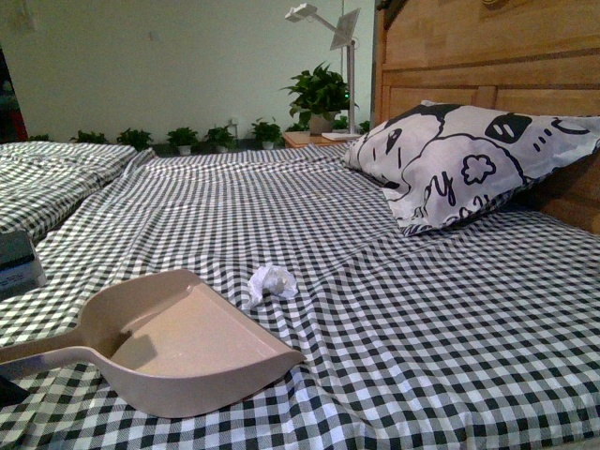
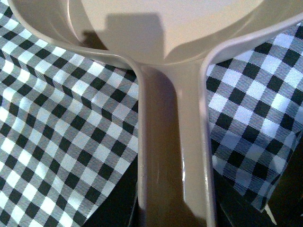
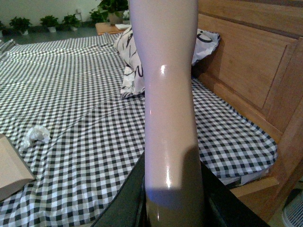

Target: Clean up trash

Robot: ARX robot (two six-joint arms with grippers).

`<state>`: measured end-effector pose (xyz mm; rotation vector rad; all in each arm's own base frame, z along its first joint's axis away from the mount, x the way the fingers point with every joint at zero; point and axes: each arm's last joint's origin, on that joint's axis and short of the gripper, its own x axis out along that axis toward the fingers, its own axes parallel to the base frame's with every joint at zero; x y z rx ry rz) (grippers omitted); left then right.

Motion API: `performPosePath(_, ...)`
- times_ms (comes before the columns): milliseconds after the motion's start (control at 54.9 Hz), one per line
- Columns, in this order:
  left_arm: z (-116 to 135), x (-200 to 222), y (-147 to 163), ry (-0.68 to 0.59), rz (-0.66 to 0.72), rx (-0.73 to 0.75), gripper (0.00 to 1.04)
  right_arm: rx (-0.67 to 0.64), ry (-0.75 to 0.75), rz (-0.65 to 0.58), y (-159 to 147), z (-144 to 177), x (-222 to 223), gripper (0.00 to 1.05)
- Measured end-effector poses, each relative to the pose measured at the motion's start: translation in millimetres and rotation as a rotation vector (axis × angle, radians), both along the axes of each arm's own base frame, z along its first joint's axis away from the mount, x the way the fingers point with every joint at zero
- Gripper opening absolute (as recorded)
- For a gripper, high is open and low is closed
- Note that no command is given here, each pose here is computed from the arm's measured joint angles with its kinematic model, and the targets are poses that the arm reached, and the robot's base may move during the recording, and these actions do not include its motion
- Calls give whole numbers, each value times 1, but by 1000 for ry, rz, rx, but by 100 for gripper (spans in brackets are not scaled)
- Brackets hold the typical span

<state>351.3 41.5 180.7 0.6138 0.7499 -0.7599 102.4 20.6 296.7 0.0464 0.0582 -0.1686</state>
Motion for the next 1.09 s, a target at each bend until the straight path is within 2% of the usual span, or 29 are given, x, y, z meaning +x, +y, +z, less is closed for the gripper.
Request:
performPosePath(328,0,0,0,-1,-2,2,26,-3,6,-5,0,0,0,20)
performPosePath(382,0,0,0,-1,-3,3,26,-68,157,-50,0,1,4,20)
performPosePath(437,0,0,0,-1,-3,3,26,-106,253,-37,2,4,16,20)
performPosePath(601,0,0,0,-2,-2,3,26,-108,321,41,14,12,57,20)
performPosePath(710,0,0,0,-1,-3,3,26,-105,372,118,38,18,98,20)
performPosePath(856,0,0,0,-2,-3,3,26,-103,388,206,72,22,131,20)
performPosePath(1093,0,0,0,-2,-3,3,26,-144,427,285,127,4,171,20)
